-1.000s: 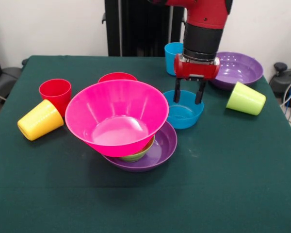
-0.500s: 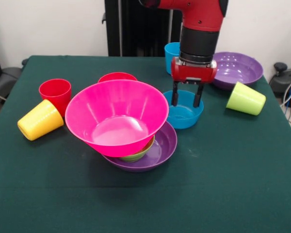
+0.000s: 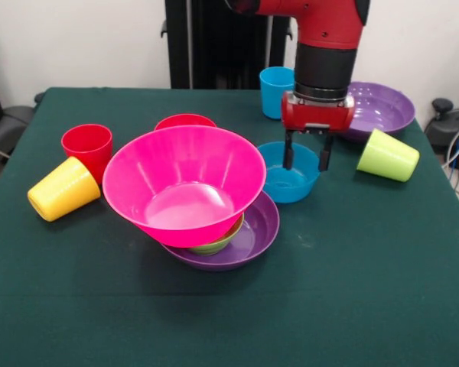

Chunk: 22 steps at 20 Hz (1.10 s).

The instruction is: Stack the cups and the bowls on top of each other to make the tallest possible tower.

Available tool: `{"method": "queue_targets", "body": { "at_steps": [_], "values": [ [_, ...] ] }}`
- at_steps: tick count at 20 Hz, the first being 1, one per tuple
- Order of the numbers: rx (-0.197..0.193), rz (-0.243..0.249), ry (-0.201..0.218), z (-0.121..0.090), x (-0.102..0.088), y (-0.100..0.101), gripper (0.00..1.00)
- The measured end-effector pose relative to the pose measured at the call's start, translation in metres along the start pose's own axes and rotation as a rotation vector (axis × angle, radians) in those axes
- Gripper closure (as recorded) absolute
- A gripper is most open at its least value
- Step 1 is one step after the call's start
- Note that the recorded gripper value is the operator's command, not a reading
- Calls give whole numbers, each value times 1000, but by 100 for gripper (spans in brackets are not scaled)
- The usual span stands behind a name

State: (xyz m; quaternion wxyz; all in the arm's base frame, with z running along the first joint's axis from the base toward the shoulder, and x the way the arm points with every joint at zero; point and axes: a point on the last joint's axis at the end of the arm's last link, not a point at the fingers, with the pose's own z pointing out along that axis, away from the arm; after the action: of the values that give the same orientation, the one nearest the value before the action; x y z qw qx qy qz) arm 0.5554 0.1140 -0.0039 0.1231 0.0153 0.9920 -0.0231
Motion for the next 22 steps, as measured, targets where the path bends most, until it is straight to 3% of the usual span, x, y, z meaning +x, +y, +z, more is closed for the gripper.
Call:
{"method": "queue_targets", "body": {
  "at_steps": [9, 14, 19, 22],
  "values": [
    [-58, 54, -26, -11, -22, 29, 0],
    [-61, 59, -27, -13, -23, 34, 0],
    [-29, 27, -15, -7, -12, 38, 0],
    [22, -12, 38, 2, 8, 40, 0]
  ]
}}
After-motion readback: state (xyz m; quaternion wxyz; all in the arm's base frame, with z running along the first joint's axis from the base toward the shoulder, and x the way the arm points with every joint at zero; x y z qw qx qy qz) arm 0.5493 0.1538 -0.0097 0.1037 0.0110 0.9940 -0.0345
